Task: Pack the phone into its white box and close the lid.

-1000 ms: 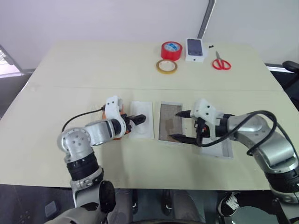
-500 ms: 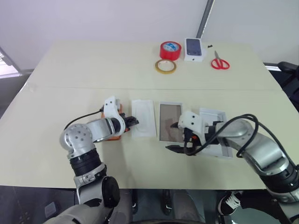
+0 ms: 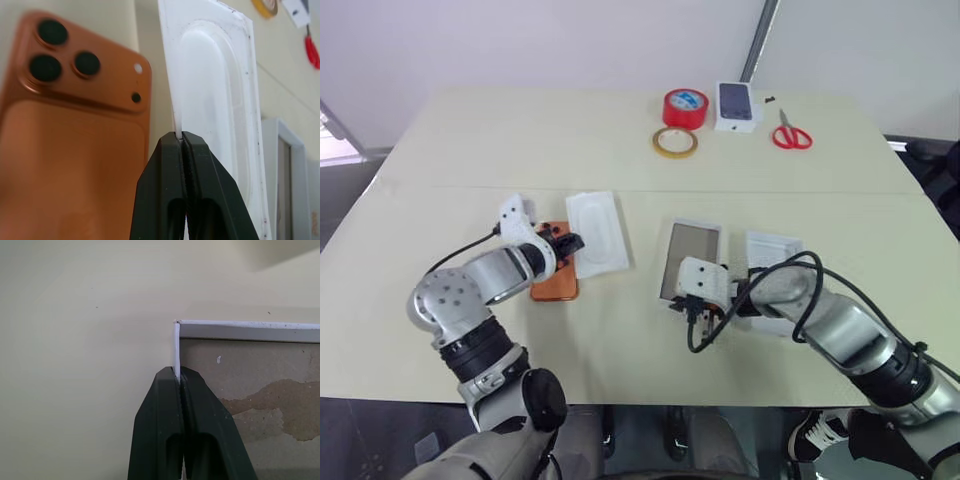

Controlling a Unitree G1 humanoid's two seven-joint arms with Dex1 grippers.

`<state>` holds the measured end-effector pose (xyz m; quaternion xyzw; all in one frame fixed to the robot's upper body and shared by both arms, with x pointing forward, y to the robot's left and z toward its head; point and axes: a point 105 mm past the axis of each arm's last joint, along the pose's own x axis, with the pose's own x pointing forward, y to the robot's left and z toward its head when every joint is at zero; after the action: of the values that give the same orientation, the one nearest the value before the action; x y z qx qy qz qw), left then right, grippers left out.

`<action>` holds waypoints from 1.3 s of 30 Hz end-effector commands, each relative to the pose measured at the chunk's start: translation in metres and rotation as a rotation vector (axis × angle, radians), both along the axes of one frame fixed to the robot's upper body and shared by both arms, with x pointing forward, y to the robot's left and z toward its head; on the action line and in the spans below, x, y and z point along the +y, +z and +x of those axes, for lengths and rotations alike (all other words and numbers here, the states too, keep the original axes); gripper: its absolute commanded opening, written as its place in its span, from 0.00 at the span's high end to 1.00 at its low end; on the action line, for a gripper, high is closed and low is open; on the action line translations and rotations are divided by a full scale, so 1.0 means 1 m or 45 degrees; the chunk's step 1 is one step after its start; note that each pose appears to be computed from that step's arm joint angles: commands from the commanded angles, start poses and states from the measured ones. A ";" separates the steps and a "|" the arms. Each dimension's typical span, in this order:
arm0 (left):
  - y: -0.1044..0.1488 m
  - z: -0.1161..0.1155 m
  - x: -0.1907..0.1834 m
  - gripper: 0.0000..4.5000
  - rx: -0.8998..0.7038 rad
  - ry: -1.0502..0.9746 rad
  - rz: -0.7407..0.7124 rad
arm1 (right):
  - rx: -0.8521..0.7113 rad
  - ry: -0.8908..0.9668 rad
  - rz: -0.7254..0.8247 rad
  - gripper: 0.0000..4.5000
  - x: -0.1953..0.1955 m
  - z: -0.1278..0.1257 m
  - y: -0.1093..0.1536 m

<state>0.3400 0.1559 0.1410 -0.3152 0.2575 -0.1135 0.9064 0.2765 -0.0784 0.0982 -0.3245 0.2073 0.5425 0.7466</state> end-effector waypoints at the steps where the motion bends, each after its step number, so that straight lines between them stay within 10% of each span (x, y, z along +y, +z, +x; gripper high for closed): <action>1: 0.025 0.002 0.005 1.00 -0.119 0.003 -0.005 | -0.070 0.115 0.070 1.00 0.029 0.001 0.012; 8: 0.034 0.003 0.004 1.00 -0.149 -0.013 -0.011 | -0.158 0.214 0.109 1.00 0.060 0.012 0.015; 18: 0.026 -0.006 -0.022 1.00 -0.130 -0.096 -0.002 | -0.192 0.026 0.282 0.00 0.028 0.032 0.054; 25: 0.008 -0.020 -0.069 1.00 -0.056 -0.252 0.044 | -0.239 -0.199 0.188 0.00 -0.038 0.054 0.061; 39: -0.004 -0.025 -0.075 1.00 -0.005 -0.299 0.144 | -0.271 -0.213 0.174 0.00 -0.039 0.057 0.056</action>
<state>0.3166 0.0870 0.1271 -0.2427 0.3121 -0.1851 0.8997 0.3325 -0.1181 0.1476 -0.3044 0.1325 0.4569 0.8252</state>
